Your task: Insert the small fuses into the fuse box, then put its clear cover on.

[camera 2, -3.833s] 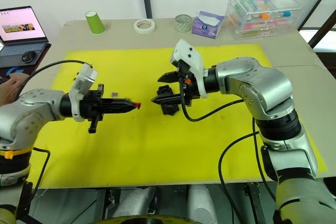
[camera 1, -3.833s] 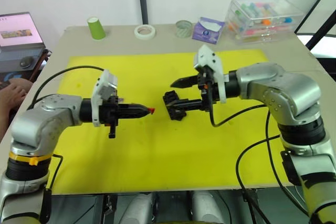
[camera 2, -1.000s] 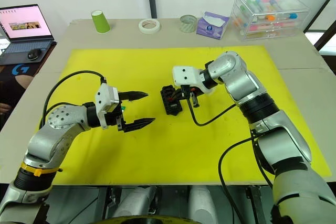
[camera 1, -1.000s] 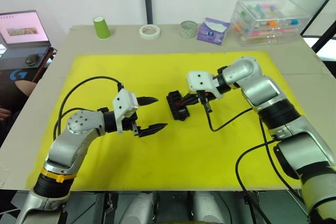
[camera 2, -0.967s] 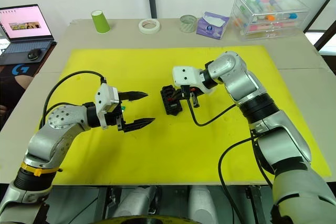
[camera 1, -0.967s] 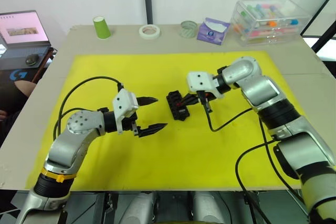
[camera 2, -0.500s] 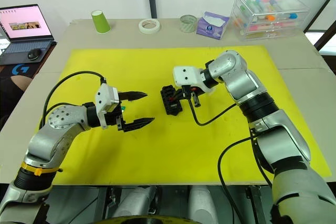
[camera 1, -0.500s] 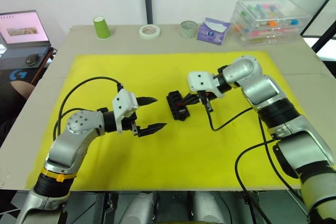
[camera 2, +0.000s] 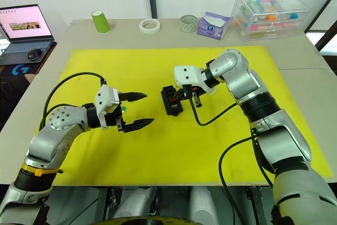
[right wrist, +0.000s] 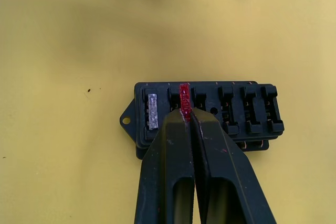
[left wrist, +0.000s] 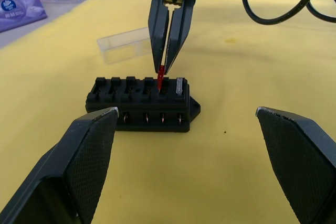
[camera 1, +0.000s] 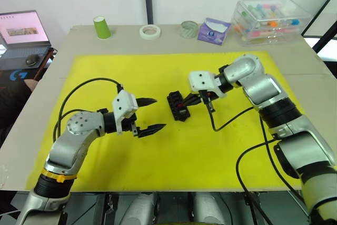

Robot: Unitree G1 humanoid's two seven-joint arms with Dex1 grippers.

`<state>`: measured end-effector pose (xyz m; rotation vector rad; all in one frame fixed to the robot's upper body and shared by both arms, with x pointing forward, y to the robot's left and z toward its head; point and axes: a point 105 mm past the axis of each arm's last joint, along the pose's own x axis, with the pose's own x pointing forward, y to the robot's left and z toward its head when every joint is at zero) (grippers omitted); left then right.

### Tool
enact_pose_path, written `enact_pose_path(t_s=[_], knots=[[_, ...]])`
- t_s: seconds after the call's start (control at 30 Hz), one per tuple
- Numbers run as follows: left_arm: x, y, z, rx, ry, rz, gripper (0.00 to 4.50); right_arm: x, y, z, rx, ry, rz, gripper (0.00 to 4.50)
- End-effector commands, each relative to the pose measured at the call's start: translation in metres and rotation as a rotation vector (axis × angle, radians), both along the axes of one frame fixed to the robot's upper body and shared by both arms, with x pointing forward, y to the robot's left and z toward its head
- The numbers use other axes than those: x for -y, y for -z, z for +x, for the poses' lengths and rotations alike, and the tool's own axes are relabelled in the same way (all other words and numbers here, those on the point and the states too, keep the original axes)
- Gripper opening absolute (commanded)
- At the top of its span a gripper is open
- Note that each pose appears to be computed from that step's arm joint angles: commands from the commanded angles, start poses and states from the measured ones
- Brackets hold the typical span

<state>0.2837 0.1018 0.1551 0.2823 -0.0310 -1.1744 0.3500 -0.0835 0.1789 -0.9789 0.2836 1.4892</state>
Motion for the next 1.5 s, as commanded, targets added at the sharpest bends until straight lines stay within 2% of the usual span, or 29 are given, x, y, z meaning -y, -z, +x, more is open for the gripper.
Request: enact_pose_path(t_s=[0.03, 0.53, 1.5], knots=[[0.002, -0.005, -0.002, 0.034, 0.022, 0.004, 4.42, -0.003, -0.013, 0.001, 0.062, -0.022, 0.012, 0.0], [0.002, -0.007, -0.001, 0.035, 0.02, 0.009, 4.42, -0.003, -0.01, -0.003, 0.055, -0.043, -0.015, 0.0], [0.005, -0.01, 0.0, 0.04, 0.026, 0.015, 4.42, -0.009, -0.019, -0.002, 0.064, -0.016, -0.002, 0.0]])
